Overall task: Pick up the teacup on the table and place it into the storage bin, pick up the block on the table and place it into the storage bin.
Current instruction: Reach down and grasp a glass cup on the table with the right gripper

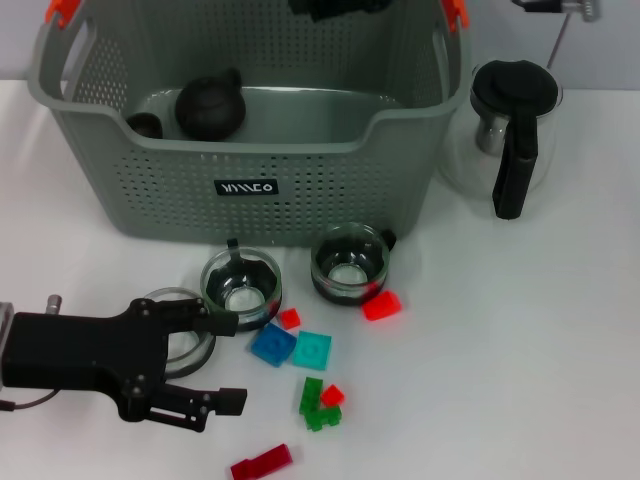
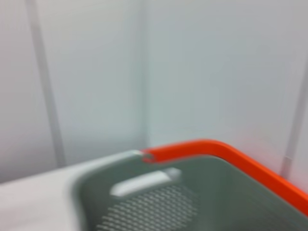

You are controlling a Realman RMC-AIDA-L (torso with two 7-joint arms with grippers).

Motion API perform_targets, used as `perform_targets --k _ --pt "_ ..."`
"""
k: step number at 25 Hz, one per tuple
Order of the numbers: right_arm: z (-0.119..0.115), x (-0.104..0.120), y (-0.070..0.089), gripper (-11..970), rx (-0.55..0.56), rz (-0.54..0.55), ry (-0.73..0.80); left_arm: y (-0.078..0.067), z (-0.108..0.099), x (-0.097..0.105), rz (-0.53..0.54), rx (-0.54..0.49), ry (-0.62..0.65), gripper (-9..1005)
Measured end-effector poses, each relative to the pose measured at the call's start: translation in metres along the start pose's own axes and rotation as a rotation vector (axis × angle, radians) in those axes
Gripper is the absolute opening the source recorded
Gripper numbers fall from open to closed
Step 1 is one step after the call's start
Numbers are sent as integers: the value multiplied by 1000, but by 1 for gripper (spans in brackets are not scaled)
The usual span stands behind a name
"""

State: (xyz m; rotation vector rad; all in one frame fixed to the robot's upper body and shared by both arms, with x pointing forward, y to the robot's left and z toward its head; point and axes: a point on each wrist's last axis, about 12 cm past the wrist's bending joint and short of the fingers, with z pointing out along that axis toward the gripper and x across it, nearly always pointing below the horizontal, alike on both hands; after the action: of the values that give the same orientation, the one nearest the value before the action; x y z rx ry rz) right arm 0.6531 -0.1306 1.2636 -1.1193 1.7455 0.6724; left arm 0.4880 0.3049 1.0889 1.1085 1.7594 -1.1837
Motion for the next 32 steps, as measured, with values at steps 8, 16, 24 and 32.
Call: perform_targets --k 8,16,24,32 --pt "-47 19 35 865 -194 -70 72 0 -1 0 -1 -4 -7 884" --pt "-41 53 54 857 -300 -75 355 0 -1 1 -3 -7 -7 883" --pt "2 63 62 857 -309 -95 562 0 -1 2 -6 -16 -8 881" --pt "44 75 67 857 -296 -149 652 0 1 3 -10 -7 -4 879"
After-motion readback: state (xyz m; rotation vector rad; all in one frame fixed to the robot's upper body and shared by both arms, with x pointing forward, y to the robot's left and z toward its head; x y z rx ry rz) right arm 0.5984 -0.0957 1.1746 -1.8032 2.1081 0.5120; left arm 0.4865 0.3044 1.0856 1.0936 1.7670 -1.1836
